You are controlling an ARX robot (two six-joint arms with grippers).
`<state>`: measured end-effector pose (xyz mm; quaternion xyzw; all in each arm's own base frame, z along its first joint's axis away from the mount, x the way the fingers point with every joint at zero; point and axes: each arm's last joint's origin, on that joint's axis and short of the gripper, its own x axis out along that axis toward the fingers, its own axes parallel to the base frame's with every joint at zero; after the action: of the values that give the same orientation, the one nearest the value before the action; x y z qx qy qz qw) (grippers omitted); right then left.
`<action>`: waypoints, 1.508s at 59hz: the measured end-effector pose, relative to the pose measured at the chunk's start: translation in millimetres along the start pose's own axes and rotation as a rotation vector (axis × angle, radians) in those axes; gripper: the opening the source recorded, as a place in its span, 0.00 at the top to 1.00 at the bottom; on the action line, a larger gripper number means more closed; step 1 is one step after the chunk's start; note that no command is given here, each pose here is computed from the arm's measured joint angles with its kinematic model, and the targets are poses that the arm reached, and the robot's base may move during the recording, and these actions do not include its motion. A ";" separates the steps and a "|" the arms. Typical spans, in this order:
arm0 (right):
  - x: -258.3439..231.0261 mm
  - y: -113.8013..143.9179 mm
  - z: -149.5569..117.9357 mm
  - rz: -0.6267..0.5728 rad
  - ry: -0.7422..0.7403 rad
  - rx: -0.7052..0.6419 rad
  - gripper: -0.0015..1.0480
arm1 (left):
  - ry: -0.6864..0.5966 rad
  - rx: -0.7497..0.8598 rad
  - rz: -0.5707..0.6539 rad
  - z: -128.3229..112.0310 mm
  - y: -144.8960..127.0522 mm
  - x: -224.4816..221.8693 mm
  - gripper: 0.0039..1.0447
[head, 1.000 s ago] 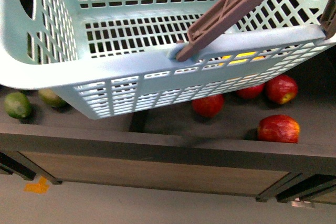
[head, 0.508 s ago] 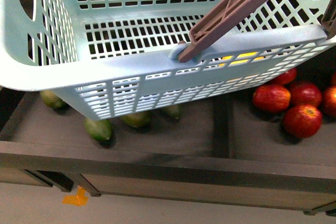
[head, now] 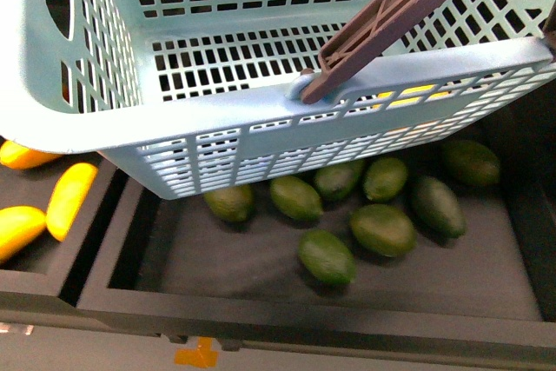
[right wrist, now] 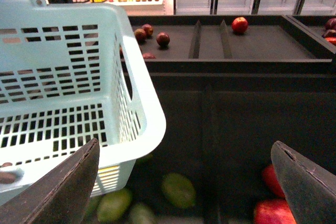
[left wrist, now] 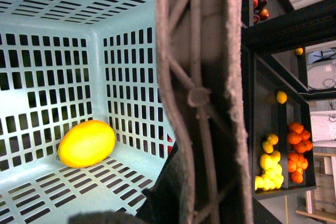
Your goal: Pick lemon and mango into basket
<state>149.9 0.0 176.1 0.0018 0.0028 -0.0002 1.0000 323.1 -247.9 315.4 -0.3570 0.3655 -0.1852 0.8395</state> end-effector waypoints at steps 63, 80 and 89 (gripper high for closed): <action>-0.1 0.0 -0.2 0.000 0.001 0.000 0.08 | -0.003 0.002 0.002 0.1 0.1 0.0 0.96; -0.1 -0.1 -0.2 -0.001 0.001 0.000 0.08 | 0.001 0.000 0.000 -0.1 -0.1 0.0 0.96; 0.0 0.2 -0.3 0.005 0.002 0.000 0.08 | -0.003 0.003 0.002 0.7 0.5 0.0 0.96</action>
<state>149.9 0.1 175.7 0.0016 0.0035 0.0025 1.0000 323.6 -247.2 315.4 -0.3558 0.3644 -0.1843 0.8406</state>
